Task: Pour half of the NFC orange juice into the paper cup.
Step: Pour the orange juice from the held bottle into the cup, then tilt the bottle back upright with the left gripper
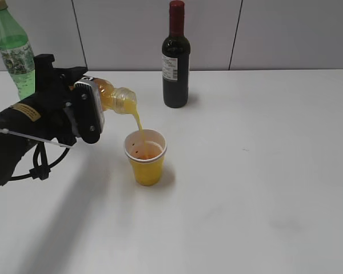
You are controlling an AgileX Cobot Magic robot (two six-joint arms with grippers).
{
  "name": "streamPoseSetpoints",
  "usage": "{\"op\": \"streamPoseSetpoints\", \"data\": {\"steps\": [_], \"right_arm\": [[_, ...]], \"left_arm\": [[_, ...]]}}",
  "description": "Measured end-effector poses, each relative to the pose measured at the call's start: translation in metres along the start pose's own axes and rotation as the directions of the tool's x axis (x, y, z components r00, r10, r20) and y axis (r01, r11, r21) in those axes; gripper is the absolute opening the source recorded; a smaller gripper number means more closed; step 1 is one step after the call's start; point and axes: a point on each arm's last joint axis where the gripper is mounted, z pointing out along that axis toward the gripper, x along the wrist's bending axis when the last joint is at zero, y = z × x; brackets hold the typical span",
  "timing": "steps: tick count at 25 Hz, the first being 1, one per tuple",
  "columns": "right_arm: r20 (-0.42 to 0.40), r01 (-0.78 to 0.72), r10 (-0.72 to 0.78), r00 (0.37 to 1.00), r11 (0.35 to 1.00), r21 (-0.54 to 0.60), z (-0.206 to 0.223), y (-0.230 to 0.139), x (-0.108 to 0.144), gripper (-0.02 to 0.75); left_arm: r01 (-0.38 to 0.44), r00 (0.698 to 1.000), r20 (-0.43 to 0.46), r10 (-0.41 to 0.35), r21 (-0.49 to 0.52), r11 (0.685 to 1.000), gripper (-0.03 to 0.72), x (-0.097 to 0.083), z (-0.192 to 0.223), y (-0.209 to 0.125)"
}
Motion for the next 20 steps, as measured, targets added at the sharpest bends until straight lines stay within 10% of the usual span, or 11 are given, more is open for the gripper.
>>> {"op": "streamPoseSetpoints", "data": {"steps": [20], "right_arm": [[0.0,0.0,0.0,1.0,1.0,0.0,0.0,0.0,0.0,0.563]], "left_arm": [[-0.044,0.999,-0.007,0.044,0.001,0.999,0.472,0.0007,0.0,-0.0001]]}}
